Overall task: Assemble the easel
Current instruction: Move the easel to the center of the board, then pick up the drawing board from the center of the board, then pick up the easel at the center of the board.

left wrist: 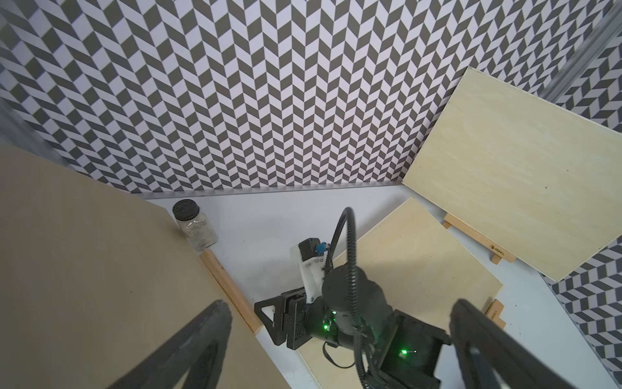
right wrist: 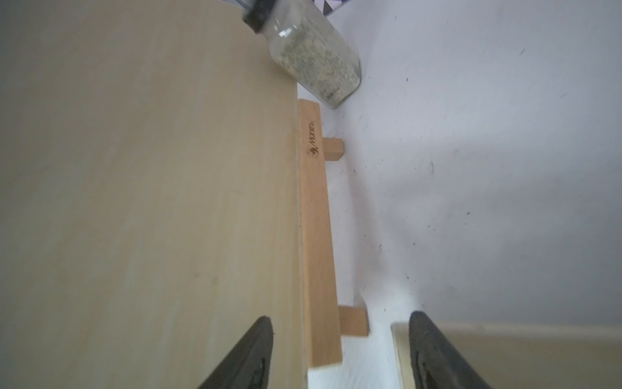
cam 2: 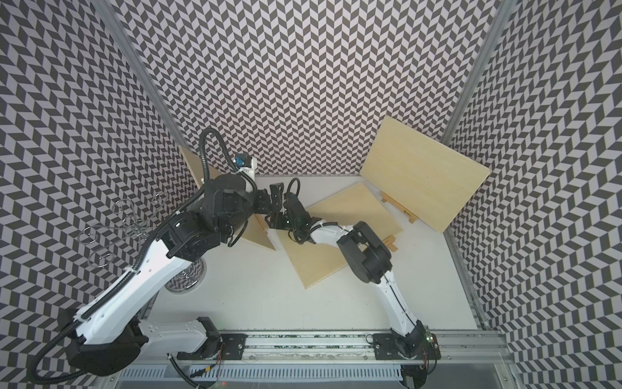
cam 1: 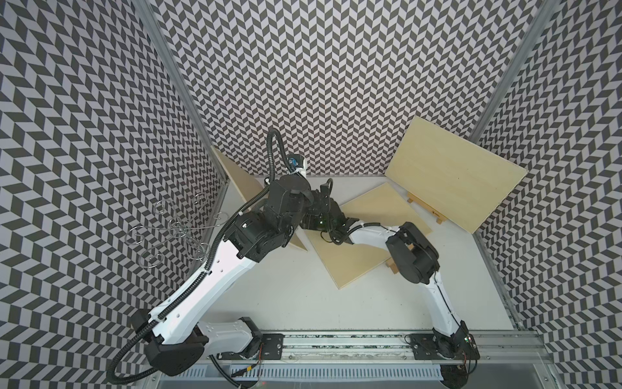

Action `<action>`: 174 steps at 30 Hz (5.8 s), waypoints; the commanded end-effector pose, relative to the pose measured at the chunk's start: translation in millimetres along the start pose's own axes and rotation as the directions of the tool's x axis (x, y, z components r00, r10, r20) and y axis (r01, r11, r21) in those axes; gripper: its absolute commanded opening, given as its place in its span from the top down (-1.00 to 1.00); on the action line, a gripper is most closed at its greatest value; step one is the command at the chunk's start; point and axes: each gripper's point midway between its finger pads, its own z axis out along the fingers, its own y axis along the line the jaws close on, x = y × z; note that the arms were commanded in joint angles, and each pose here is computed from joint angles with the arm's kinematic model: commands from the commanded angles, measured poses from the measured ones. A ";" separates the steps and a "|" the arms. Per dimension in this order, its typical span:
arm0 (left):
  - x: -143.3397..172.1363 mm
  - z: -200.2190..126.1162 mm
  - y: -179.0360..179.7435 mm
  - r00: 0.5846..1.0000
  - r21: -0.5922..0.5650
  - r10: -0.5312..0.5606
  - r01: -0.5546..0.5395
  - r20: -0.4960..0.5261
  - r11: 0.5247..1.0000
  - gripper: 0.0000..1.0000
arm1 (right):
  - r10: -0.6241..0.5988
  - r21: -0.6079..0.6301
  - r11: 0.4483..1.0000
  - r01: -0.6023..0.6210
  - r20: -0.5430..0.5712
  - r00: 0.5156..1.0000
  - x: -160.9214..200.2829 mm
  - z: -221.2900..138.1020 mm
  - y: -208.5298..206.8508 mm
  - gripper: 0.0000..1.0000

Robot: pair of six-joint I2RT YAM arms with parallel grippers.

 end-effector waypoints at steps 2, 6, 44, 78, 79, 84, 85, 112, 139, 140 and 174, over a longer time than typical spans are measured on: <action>14.7 14.0 -31.3 0.999 0.086 0.031 -0.029 -0.025 0.996 -0.99 | -0.113 0.008 0.993 0.114 0.206 0.972 -85.8 -104.4 31.8 -0.33; 40.2 34.0 -62.8 0.996 0.141 0.063 -0.053 -0.069 0.989 -0.99 | -0.119 0.183 0.980 0.078 0.225 0.967 -92.4 -181.6 -11.9 -0.35; 163.8 279.6 -95.2 0.925 0.132 0.194 -0.159 -0.326 0.978 -0.99 | 0.445 0.738 0.547 -0.396 0.145 0.884 108.2 -343.7 -278.9 -0.56; 287.3 225.0 -75.0 0.765 0.401 0.202 0.081 -0.612 0.912 -0.99 | 0.356 0.723 0.491 -0.486 0.342 0.870 76.2 -402.1 -291.4 -0.51; 292.6 221.8 -76.2 0.753 0.407 0.203 0.093 -0.626 0.908 -0.99 | 0.355 0.722 0.494 -0.484 0.341 0.870 75.0 -401.7 -291.0 -0.51; 312.3 211.8 -78.1 0.722 0.428 0.228 0.104 -0.653 0.898 -0.99 | 0.355 0.706 0.519 -0.481 0.334 0.873 70.8 -398.5 -286.8 -0.50; 313.9 209.5 -80.3 0.719 0.438 0.236 0.105 -0.654 0.893 -0.99 | 0.357 0.704 0.523 -0.481 0.331 0.873 72.2 -397.5 -286.9 -0.50; 241.1 99.4 -177.1 0.795 0.803 0.360 0.246 -0.487 0.543 -0.51 | 0.417 0.643 0.599 -0.477 0.258 0.871 94.8 -373.6 -282.4 -0.47; 191.6 71.7 -190.6 0.839 0.808 0.355 0.157 -0.413 0.568 1.00 | 0.210 0.606 0.705 -0.369 0.318 0.924 45.0 -375.1 -237.2 -0.45; 181.6 68.3 -190.9 0.850 0.806 0.342 0.150 -0.401 0.573 1.00 | 0.208 0.609 0.704 -0.365 0.314 0.926 46.4 -375.3 -237.8 -0.46; -51.6 4.2 -60.2 0.998 0.442 -0.053 0.034 0.031 0.896 1.00 | 0.271 0.629 0.641 -0.439 0.350 0.897 35.8 -373.7 -256.7 0.77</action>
